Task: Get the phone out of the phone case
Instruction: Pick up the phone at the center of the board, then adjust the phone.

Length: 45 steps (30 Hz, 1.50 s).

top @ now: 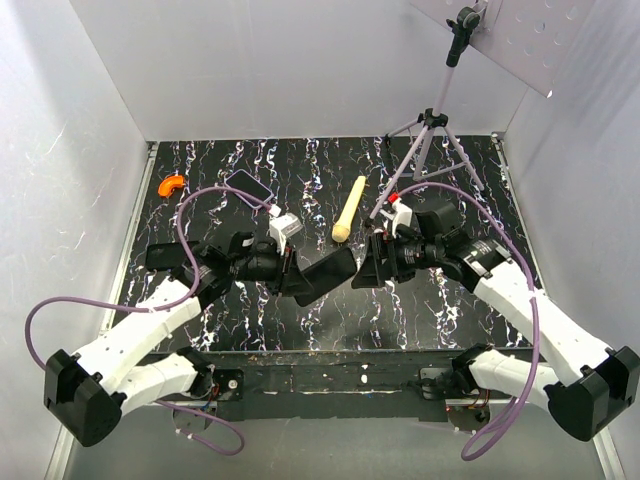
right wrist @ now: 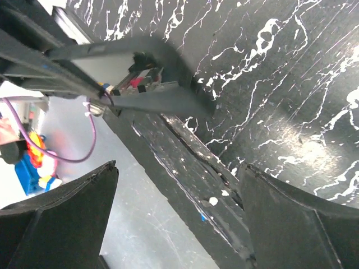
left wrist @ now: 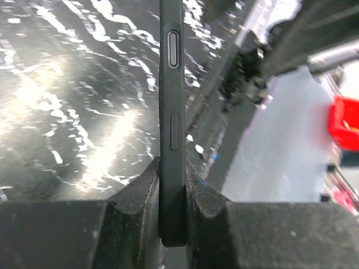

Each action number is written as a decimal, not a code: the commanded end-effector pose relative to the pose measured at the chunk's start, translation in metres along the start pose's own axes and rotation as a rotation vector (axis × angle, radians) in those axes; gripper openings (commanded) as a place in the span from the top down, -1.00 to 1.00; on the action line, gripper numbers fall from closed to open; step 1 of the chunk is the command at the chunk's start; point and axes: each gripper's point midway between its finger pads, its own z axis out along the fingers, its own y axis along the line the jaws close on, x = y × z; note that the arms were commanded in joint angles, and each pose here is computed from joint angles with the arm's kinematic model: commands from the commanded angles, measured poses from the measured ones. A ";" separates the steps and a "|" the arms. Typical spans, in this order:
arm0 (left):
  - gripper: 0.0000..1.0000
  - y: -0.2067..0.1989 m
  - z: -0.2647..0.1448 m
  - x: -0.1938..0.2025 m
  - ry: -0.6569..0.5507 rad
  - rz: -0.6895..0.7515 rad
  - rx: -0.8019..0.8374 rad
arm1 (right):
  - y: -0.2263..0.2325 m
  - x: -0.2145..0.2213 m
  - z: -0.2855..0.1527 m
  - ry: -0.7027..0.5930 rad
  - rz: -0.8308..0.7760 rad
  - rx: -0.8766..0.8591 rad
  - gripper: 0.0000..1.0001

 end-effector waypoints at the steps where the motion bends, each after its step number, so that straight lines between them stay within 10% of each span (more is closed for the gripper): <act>1: 1.00 -0.066 -0.020 -0.017 0.019 0.124 0.332 | 0.003 -0.004 -0.012 0.071 -0.175 0.001 -0.84; 10: 1.00 -0.093 -0.032 0.001 0.115 0.083 0.547 | 0.064 0.012 -0.010 0.162 -0.218 -0.467 -0.52; 15: 1.00 -0.083 -0.024 -0.016 0.058 0.058 0.444 | 0.084 0.024 -0.015 0.202 -0.156 -0.634 0.64; 16: 0.80 -0.077 -0.021 -0.024 0.027 0.040 0.398 | 0.084 0.021 -0.013 0.174 -0.147 -0.621 0.97; 21: -0.49 -0.023 -0.026 -0.073 -0.299 -0.251 0.082 | 0.085 -0.019 -0.012 -0.130 -0.007 -0.521 0.97; 24: -0.92 -0.019 -0.045 -0.091 -0.562 -0.413 0.095 | 0.091 -0.042 -0.020 -0.304 0.134 -0.577 0.97; 29: -0.83 -0.006 -0.061 -0.095 -0.753 -0.621 0.137 | 0.096 -0.067 -0.038 -0.471 0.243 -0.634 0.97; 41: -0.29 -0.045 -0.063 -0.137 -0.826 -0.561 0.525 | 0.109 -0.071 -0.029 -0.538 0.322 -0.686 0.97; 45: 0.22 -0.049 -0.058 -0.144 -0.809 -0.534 0.547 | 0.112 -0.065 -0.019 -0.545 0.336 -0.680 0.97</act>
